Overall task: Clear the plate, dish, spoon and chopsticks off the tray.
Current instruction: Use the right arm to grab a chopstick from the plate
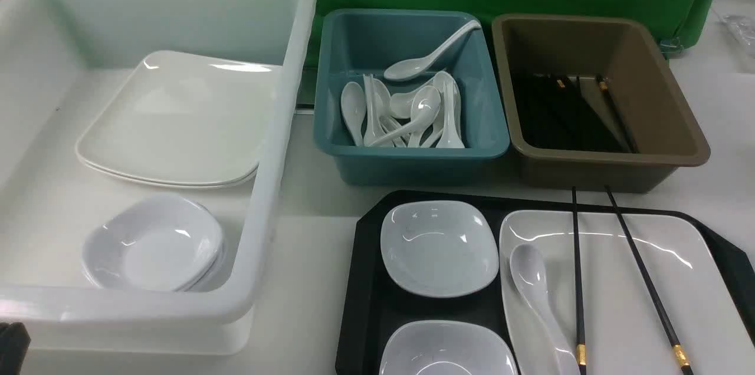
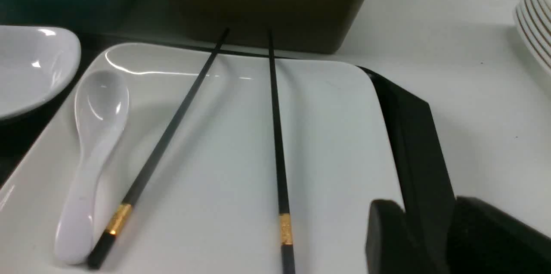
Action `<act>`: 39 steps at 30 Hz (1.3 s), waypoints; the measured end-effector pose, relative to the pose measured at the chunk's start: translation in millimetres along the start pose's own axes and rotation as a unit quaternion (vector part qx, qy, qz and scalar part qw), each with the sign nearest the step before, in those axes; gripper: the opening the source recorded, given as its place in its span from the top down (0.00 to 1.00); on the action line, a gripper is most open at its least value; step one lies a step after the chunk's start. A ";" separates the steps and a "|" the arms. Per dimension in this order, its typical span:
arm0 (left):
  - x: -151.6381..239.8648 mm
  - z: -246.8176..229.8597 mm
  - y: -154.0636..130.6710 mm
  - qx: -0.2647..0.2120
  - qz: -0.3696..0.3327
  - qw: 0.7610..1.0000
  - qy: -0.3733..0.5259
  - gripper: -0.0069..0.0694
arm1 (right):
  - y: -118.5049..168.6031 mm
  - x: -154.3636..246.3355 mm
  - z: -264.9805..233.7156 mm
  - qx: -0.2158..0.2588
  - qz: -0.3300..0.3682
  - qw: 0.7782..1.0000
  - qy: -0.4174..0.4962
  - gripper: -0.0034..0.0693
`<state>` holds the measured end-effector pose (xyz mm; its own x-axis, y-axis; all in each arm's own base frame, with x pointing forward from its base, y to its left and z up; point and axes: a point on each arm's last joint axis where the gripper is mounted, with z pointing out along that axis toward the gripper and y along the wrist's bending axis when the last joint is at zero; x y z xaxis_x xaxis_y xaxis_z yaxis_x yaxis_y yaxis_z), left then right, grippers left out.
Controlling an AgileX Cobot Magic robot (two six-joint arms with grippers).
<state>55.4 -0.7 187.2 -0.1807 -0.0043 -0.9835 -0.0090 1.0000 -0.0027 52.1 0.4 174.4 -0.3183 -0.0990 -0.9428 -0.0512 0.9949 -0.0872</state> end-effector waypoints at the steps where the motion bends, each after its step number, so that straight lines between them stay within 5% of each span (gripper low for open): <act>1: 0.0 0.0 0.0 0.000 0.000 1.000 0.000 0.89 | 0.0 0.0 0.0 0.000 0.000 1.000 0.000 0.62; 11: -1.0 0.0 -0.1 0.000 -0.008 1.000 -0.005 0.89 | 0.0 0.0 0.0 0.000 0.000 1.000 0.000 0.62; 15: -12.0 -0.8 -1.0 0.015 -0.140 0.988 -0.065 0.89 | 0.0 0.0 0.0 0.000 0.000 1.000 0.000 0.62; 20: -31.1 -5.9 8.2 0.012 -0.313 0.933 -0.179 0.89 | 0.2 -2.2 0.0 -0.001 0.014 1.000 -0.012 0.62; 23: -38.2 -9.6 13.8 0.014 -0.387 0.893 -0.229 0.89 | 1.4 -12.1 -0.8 -0.015 0.114 0.991 -0.065 0.62; 27: -51.0 -18.6 20.7 0.040 -0.462 0.827 -0.317 0.89 | 0.4 -28.3 -4.5 -0.050 0.302 0.940 -0.149 0.62; 30: -66.7 -26.6 17.9 0.078 -0.466 0.810 -0.348 0.89 | -1.5 -37.0 -7.8 -0.072 0.373 0.904 -0.195 0.62; 34: -121.8 -54.6 7.0 0.129 -0.412 0.826 -0.361 0.89 | -3.6 -46.1 -12.5 -0.086 0.386 0.884 -0.248 0.62; 39: -171.7 -69.2 0.8 0.091 -0.348 0.894 -0.269 0.89 | -6.0 -60.7 -21.1 -0.098 0.381 0.869 -0.299 0.66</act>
<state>18.4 0.2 368.7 0.3049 -0.6695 -0.6774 0.2339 0.7421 -0.6282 51.7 0.0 239.0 0.2162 0.6740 -0.7064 -0.2194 0.7385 0.6375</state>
